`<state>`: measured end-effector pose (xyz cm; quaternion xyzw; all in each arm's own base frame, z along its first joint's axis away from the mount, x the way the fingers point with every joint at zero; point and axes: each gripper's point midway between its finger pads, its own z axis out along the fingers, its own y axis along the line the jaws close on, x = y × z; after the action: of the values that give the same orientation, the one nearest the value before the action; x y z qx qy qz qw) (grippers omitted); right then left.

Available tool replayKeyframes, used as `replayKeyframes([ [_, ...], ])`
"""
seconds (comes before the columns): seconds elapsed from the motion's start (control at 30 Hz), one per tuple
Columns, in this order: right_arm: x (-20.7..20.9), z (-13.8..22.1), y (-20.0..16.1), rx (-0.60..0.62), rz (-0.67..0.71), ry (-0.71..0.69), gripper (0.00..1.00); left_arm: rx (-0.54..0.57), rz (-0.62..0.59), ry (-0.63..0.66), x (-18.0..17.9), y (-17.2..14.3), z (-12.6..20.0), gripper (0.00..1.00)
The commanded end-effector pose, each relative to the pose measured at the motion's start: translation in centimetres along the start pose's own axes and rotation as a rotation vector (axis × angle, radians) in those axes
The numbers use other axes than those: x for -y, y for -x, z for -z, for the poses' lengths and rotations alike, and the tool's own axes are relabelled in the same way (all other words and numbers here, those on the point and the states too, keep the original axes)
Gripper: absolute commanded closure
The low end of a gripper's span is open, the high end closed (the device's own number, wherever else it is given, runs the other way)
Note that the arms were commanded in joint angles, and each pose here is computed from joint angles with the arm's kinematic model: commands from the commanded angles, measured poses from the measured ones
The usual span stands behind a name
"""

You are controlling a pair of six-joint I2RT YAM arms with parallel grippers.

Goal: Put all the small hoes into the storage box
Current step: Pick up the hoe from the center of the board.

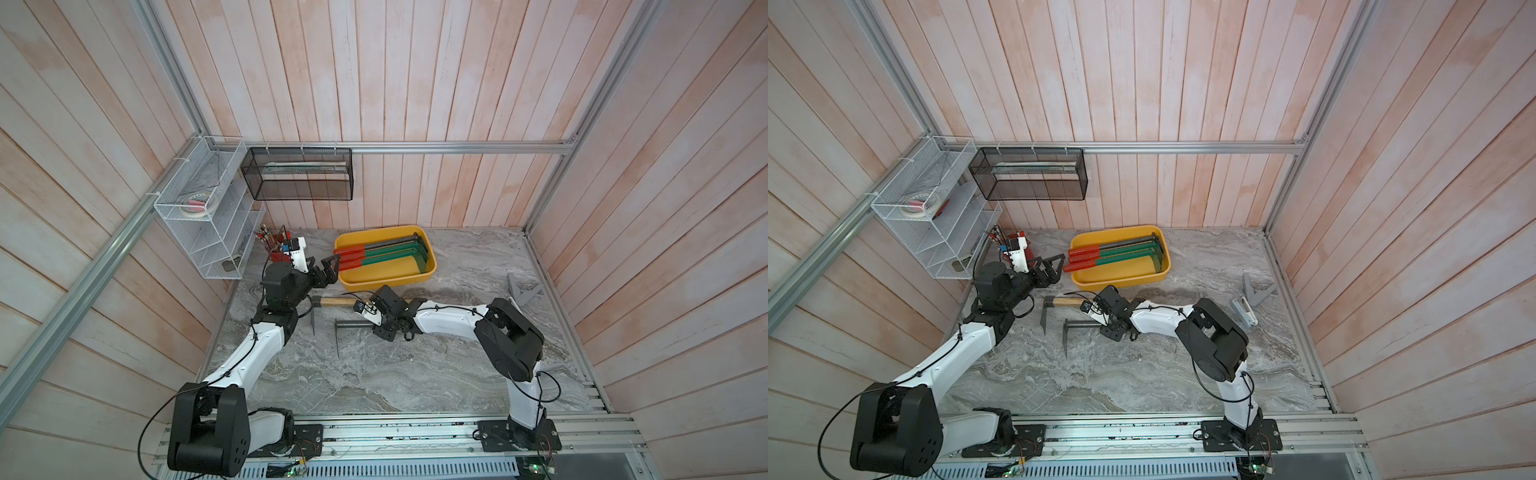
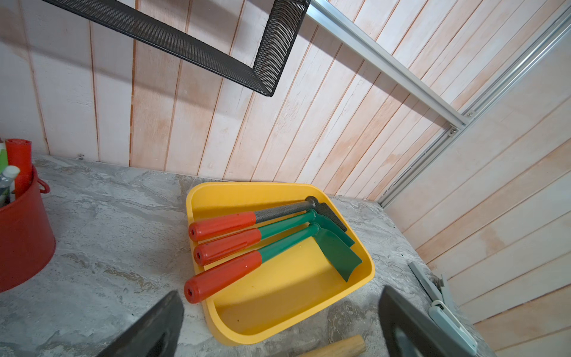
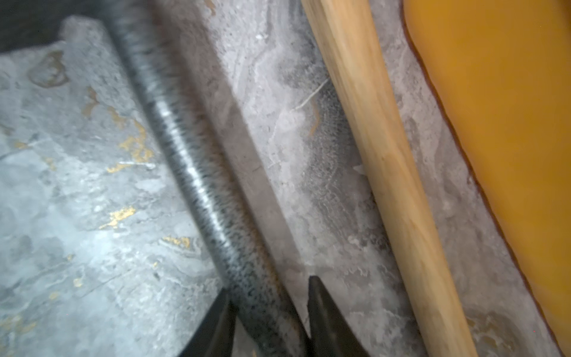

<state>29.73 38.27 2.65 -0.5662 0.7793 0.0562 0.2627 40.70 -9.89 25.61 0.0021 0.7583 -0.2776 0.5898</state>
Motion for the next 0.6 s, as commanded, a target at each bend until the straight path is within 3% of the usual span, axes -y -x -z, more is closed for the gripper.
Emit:
replayKeyframes([
  [0.0,-2.7,-1.6,-5.2,-0.172,-0.016,0.097,0.78,0.007,-0.027,-0.011,0.0,-0.1,0.2,0.0],
  [0.1,-2.6,-0.6,-4.4,-0.137,-0.017,0.099,0.91,0.006,-0.023,-0.013,-0.1,-0.2,0.2,0.0],
  [0.23,-2.4,1.2,-3.5,-0.083,-0.02,0.1,1.0,0.015,-0.021,-0.021,0.1,-0.1,0.3,0.0],
  [0.57,-0.2,8.5,1.1,0.146,-0.075,0.079,1.0,0.04,-0.037,-0.016,0.5,0.8,0.9,0.0],
])
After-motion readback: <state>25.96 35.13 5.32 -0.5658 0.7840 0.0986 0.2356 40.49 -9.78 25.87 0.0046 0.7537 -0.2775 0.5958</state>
